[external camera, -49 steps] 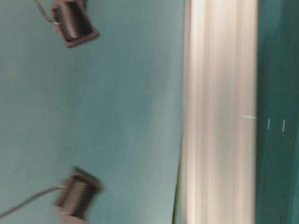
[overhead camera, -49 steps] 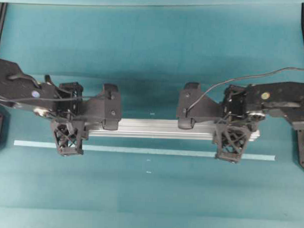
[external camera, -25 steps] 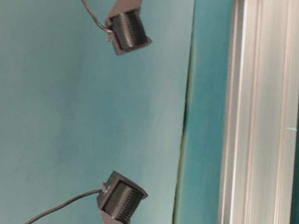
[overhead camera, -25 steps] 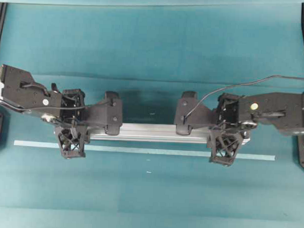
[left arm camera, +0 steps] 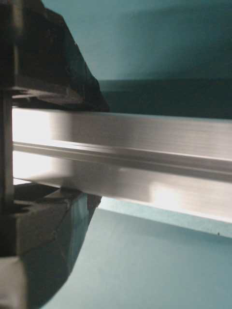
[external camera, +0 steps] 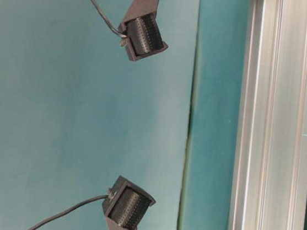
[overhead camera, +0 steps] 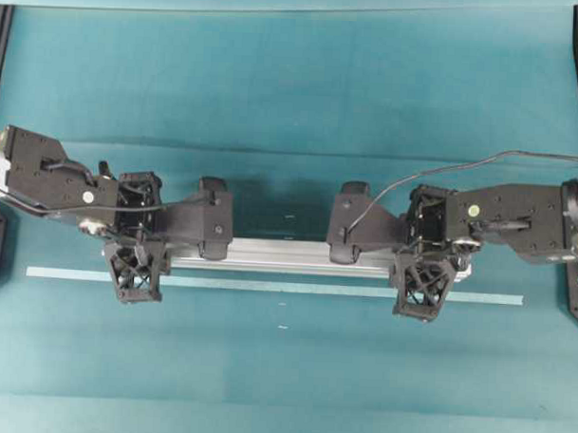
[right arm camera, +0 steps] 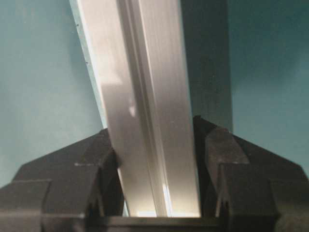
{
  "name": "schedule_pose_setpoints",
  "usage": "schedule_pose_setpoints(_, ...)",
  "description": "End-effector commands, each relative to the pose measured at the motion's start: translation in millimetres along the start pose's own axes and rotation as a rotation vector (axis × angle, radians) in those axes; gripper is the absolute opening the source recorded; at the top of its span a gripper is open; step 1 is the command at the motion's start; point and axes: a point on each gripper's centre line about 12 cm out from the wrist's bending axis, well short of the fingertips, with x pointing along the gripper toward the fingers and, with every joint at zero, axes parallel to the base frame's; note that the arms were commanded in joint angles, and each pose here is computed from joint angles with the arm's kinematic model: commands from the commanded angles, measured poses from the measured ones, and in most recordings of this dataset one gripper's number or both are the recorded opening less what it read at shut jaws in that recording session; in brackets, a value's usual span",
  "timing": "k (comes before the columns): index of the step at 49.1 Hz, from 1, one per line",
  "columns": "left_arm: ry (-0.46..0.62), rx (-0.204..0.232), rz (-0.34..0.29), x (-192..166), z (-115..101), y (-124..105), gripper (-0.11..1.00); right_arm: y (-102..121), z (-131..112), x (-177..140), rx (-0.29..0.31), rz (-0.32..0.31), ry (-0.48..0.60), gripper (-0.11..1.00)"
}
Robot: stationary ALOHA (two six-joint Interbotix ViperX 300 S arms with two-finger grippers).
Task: Lift the metal rail with both hands and move it towards you.
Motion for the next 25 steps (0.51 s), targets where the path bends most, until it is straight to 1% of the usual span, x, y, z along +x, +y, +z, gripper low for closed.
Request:
schedule_pose_setpoints(1, -0.056, -0.065, -0.011, -7.7, 11.6, -1.3, 0.32, 8.7, 9.4, -4.8, 0.022, 0.024, -0.047, 0.43)
schedule_pose_setpoints(7, -0.054, -0.061, -0.013, -7.5, 10.8, -4.2, 0.32, 11.8, 8.2, -3.6, 0.019, 0.028, -0.046, 0.42)
schedule_pose_setpoints(11, -0.057, -0.069, -0.013, -7.5, 11.2, -4.2, 0.32, 11.7, 8.1, -3.0, 0.019, 0.028, -0.051, 0.42)
schedule_pose_setpoints(25, -0.069, -0.07, -0.015, -6.3, 11.6, -4.4, 0.32, 10.5, 4.1, 5.5, 0.024, 0.026, -0.043, 0.42)
